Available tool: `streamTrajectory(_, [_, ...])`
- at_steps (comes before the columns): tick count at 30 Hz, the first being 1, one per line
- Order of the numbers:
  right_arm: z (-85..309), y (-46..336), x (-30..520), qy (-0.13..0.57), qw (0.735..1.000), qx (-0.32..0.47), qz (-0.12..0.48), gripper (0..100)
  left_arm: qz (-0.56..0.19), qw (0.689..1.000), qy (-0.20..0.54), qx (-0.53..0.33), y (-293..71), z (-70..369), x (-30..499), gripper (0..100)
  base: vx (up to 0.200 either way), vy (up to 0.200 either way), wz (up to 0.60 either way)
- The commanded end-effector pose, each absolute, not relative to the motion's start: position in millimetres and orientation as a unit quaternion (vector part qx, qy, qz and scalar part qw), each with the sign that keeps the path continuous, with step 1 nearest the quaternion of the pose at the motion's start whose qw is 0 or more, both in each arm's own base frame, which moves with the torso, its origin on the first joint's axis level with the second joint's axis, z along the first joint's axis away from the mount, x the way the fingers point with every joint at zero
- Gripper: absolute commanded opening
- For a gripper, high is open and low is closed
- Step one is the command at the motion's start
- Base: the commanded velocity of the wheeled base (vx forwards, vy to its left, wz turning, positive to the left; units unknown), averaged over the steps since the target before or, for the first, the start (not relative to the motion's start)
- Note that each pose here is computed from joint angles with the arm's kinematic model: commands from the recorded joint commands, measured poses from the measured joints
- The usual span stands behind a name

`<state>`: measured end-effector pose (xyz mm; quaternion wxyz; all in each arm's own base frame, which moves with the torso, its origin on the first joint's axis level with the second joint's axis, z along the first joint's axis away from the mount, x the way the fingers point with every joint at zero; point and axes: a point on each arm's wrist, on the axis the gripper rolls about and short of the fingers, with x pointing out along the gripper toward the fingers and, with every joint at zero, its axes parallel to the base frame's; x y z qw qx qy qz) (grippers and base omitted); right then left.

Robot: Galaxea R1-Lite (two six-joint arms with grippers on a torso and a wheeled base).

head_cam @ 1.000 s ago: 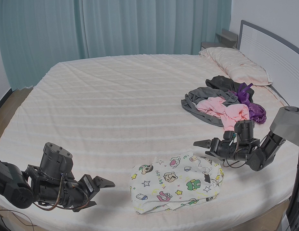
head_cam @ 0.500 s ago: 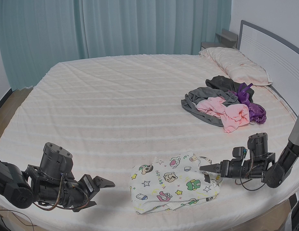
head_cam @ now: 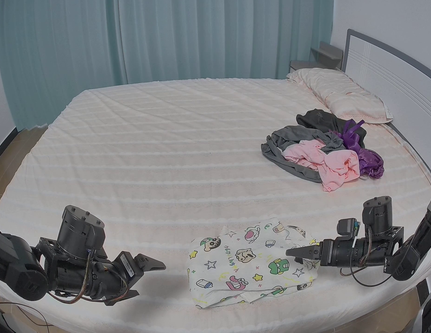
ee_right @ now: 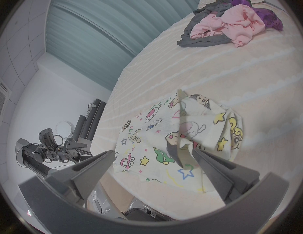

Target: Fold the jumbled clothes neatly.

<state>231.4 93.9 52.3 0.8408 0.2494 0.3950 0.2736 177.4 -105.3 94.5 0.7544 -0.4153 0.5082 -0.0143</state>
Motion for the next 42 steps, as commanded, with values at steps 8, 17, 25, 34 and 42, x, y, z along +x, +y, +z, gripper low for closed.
streamTrajectory(8, [47.0, 109.1, 236.1, 0.406, 0.833, 0.245, 0.287, 100, -0.016, 0.755, 0.507, -0.416, -105.1, 95.3, 177.1, 100, 0.0, 0.0, 0.0])
streamTrajectory(17, [55.5, 94.6, 215.9, 0.402, 0.838, 0.247, 0.274, 100, -0.015, 0.754, 0.507, -0.417, -105.1, 95.3, 177.1, 100, 0.0, 0.0, 0.0])
streamTrajectory(25, [59.0, 92.4, 207.4, 0.4, 0.838, 0.246, 0.277, 100, -0.014, 0.754, 0.508, -0.416, -104.9, 94.9, 176.7, 100, 0.0, 0.0, 0.0])
streamTrajectory(34, [51.1, 106.2, 221.8, 0.41, 0.832, 0.241, 0.287, 100, -0.013, 0.753, 0.508, -0.418, -104.9, 94.9, 176.7, 100, 0.0, 0.0, 0.0])
streamTrajectory(42, [38.1, 104.9, 234.8, 0.421, 0.831, 0.245, 0.27, 100, -0.013, 0.753, 0.508, -0.418, -104.9, 94.9, 176.7, 100, 0.0, 0.0, 0.0])
